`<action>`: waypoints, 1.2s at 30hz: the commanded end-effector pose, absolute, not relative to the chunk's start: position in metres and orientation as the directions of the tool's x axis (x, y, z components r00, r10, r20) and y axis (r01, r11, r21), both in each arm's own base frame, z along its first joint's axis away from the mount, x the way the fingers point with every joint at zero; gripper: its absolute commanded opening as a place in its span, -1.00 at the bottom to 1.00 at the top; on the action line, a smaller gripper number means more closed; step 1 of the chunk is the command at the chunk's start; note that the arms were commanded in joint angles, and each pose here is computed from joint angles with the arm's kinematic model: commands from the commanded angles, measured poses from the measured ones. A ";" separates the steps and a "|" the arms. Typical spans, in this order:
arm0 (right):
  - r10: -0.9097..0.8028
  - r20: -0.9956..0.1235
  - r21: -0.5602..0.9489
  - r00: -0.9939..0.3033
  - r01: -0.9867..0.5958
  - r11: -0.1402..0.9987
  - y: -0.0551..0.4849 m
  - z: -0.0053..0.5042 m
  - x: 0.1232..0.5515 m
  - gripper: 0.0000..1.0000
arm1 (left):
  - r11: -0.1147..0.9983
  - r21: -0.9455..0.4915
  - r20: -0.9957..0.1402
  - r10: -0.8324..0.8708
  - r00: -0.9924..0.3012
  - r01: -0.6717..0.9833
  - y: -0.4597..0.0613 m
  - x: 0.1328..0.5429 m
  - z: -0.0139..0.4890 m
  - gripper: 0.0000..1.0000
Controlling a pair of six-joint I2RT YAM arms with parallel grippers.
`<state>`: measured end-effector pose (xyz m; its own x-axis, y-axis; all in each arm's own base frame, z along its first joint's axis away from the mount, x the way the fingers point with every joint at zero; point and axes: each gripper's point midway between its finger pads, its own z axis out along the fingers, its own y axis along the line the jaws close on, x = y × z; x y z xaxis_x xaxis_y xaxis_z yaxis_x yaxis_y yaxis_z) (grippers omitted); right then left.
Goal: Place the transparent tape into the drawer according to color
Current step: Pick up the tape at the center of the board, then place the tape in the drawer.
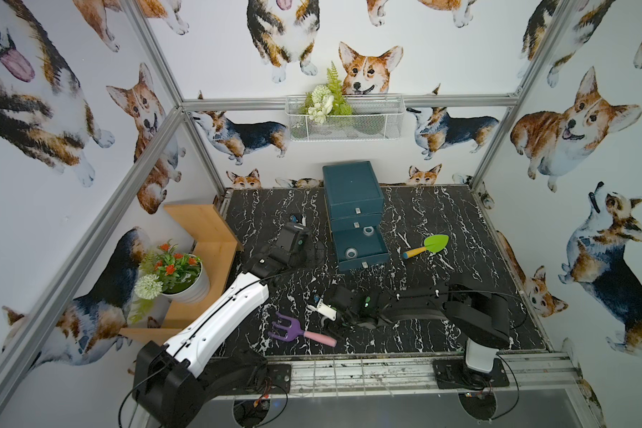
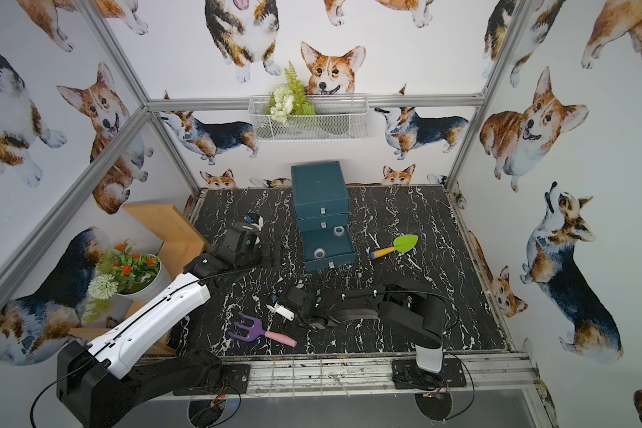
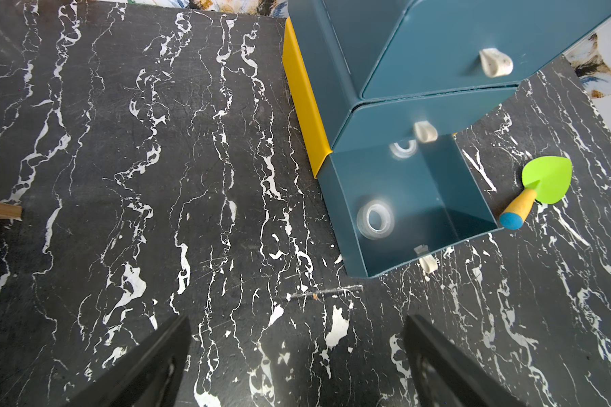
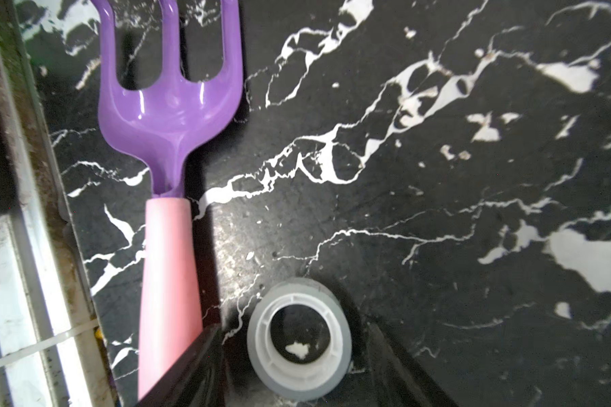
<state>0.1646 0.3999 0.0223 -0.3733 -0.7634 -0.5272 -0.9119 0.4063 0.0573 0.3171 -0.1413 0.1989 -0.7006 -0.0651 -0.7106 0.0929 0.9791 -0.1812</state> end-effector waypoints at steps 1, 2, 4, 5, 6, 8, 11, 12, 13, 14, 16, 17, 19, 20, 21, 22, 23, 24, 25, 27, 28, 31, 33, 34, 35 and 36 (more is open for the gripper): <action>-0.783 -0.489 0.045 -0.384 -0.908 0.417 0.393 0.010 0.164 0.34 | 0.978 -0.184 -0.712 -0.062 -0.699 0.100 -0.142 0.317 0.200 0.99; -0.785 -0.482 0.033 -0.389 -0.903 0.427 0.390 0.006 0.166 0.28 | 0.977 -0.185 -0.712 -0.062 -0.699 0.101 -0.142 0.317 0.200 0.99; -0.780 -0.481 0.037 -0.399 -0.899 0.437 0.385 0.002 0.167 0.17 | 0.977 -0.187 -0.712 -0.063 -0.699 0.103 -0.143 0.317 0.200 0.99; -0.773 -0.481 0.052 -0.413 -0.894 0.445 0.381 0.000 0.167 0.13 | 0.977 -0.189 -0.712 -0.063 -0.699 0.104 -0.143 0.317 0.200 0.99; -0.768 -0.478 0.065 -0.426 -0.889 0.453 0.378 -0.001 0.167 0.09 | 0.977 -0.189 -0.711 -0.064 -0.700 0.103 -0.143 0.317 0.200 0.99; -0.755 -0.480 0.074 -0.447 -0.878 0.473 0.371 0.000 0.170 0.01 | 0.976 -0.192 -0.709 -0.064 -0.702 0.105 -0.144 0.317 0.200 0.99; -0.733 -0.486 0.081 -0.477 -0.859 0.505 0.359 0.003 0.176 -0.05 | 0.975 -0.196 -0.706 -0.064 -0.705 0.108 -0.145 0.317 0.199 0.99; -0.724 -0.490 0.082 -0.485 -0.853 0.516 0.355 0.004 0.178 -0.08 | 0.975 -0.196 -0.706 -0.063 -0.706 0.108 -0.145 0.318 0.198 0.99; -0.714 -0.496 0.079 -0.495 -0.844 0.530 0.351 0.007 0.181 -0.10 | 0.974 -0.197 -0.704 -0.064 -0.707 0.108 -0.146 0.318 0.198 0.99; -0.703 -0.505 0.078 -0.501 -0.837 0.541 0.347 0.011 0.184 -0.10 | 0.974 -0.199 -0.704 -0.064 -0.707 0.110 -0.146 0.318 0.198 0.99; -0.677 -0.529 0.089 -0.512 -0.826 0.556 0.344 0.022 0.187 -0.10 | 0.973 -0.202 -0.704 -0.065 -0.707 0.112 -0.147 0.318 0.197 0.98; -0.659 -0.545 0.097 -0.519 -0.820 0.565 0.343 0.029 0.190 -0.10 | 0.973 -0.204 -0.702 -0.065 -0.709 0.113 -0.147 0.318 0.197 0.99; -0.617 -0.582 0.117 -0.530 -0.805 0.581 0.342 0.045 0.196 -0.11 | 0.972 -0.206 -0.701 -0.065 -0.711 0.115 -0.148 0.318 0.196 0.99; -0.591 -0.605 0.125 -0.533 -0.797 0.591 0.342 0.056 0.200 -0.11 | 0.971 -0.207 -0.699 -0.064 -0.712 0.116 -0.149 0.318 0.196 0.99; -0.572 -0.624 0.131 -0.533 -0.793 0.595 0.342 0.065 0.203 -0.11 | 0.971 -0.209 -0.697 -0.063 -0.714 0.118 -0.149 0.318 0.195 0.99; -0.546 -0.648 0.136 -0.532 -0.785 0.604 0.341 0.078 0.207 -0.11 | 0.970 -0.211 -0.697 -0.063 -0.714 0.120 -0.150 0.318 0.195 0.99; -0.519 -0.672 0.144 -0.529 -0.780 0.609 0.341 0.091 0.210 -0.11 | 0.970 -0.211 -0.697 -0.063 -0.714 0.120 -0.150 0.318 0.195 0.99; -0.484 -0.699 0.156 -0.526 -0.773 0.615 0.340 0.106 0.215 -0.11 | 0.970 -0.211 -0.697 -0.062 -0.714 0.121 -0.150 0.318 0.195 0.99; -0.442 -0.728 0.168 -0.524 -0.762 0.626 0.337 0.122 0.222 -0.11 | 0.970 -0.211 -0.698 -0.062 -0.713 0.121 -0.150 0.318 0.196 0.99; -0.357 -0.774 0.194 -0.523 -0.733 0.653 0.329 0.150 0.241 -0.11 | 0.970 -0.209 -0.699 -0.061 -0.713 0.122 -0.150 0.318 0.196 0.99; -0.309 -0.795 0.205 -0.522 -0.710 0.674 0.324 0.163 0.254 -0.11 | 0.971 -0.207 -0.698 -0.060 -0.713 0.120 -0.150 0.319 0.196 0.99; -0.209 -0.822 0.221 -0.530 -0.634 0.741 0.310 0.179 0.297 -0.11 | 0.972 -0.204 -0.698 -0.061 -0.714 0.116 -0.150 0.321 0.196 0.99; -0.185 -0.823 0.216 -0.537 -0.598 0.772 0.309 0.175 0.318 -0.11 | 0.971 -0.207 -0.698 -0.062 -0.714 0.118 -0.151 0.321 0.196 0.99; -0.182 -0.816 0.209 -0.548 -0.574 0.792 0.309 0.167 0.328 -0.13 | 0.970 -0.211 -0.697 -0.064 -0.715 0.119 -0.151 0.321 0.197 0.99; -0.180 -0.812 0.204 -0.556 -0.558 0.804 0.308 0.161 0.335 -0.13 | 0.969 -0.213 -0.697 -0.064 -0.714 0.121 -0.152 0.321 0.197 0.99; -0.174 -0.808 0.203 -0.563 -0.543 0.815 0.309 0.154 0.342 -0.14 | 0.969 -0.214 -0.696 -0.063 -0.716 0.123 -0.152 0.321 0.197 0.99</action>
<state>0.3235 0.3084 0.1559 -0.5612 -0.2240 -0.7968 -0.5899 0.7835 0.1953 0.3186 -0.1504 0.1918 -0.7244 -0.0568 -0.6870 0.1173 0.9719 -0.2040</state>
